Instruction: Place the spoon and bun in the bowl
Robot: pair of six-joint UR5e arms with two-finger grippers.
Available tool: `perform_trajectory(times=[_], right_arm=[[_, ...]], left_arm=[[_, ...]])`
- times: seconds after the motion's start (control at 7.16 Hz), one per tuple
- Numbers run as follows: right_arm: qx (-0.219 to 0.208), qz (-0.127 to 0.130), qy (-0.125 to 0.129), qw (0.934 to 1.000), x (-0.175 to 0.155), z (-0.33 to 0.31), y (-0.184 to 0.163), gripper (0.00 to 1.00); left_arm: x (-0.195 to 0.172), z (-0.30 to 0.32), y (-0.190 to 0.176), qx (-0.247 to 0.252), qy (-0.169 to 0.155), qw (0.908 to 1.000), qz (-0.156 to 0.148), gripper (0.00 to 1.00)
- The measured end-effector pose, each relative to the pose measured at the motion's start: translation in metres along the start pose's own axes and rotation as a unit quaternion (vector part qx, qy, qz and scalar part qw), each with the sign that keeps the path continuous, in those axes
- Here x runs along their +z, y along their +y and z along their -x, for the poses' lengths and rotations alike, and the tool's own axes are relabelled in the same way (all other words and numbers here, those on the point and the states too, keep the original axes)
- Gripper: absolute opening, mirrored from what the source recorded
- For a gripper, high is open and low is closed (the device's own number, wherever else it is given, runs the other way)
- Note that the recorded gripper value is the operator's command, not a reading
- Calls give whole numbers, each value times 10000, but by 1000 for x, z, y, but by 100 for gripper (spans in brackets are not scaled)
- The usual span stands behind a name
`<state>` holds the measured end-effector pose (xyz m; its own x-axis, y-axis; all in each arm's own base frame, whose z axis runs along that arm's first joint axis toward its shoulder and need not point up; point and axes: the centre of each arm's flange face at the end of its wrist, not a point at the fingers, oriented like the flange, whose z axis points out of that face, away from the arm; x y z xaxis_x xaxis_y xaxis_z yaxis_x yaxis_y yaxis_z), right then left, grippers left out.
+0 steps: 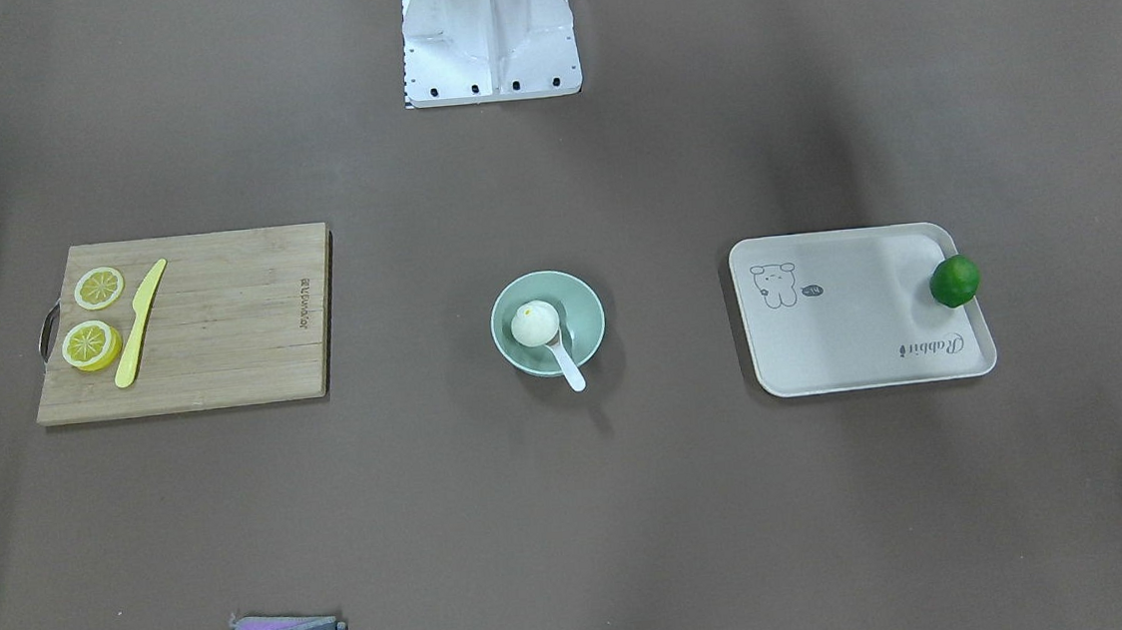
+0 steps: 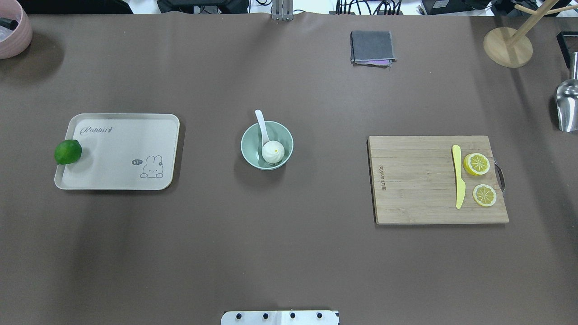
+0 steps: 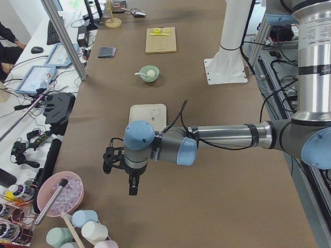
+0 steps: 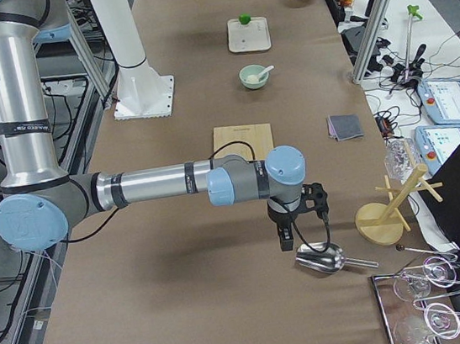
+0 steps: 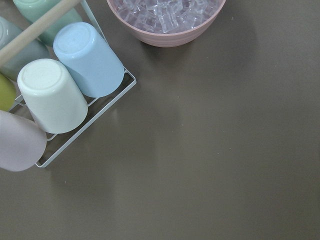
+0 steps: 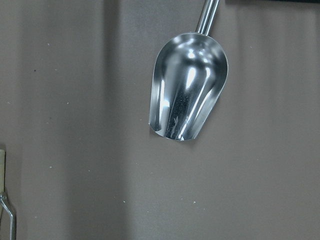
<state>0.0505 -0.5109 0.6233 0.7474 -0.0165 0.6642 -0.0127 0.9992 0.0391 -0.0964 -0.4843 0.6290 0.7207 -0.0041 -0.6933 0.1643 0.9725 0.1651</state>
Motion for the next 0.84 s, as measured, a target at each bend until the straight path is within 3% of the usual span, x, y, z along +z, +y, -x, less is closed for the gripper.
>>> perform_trajectory(times=[0.84], right_arm=[[65, 90, 25, 9999, 3, -2, 4, 100]], left_arm=[[3, 3, 8, 16, -26, 10000, -41, 98]])
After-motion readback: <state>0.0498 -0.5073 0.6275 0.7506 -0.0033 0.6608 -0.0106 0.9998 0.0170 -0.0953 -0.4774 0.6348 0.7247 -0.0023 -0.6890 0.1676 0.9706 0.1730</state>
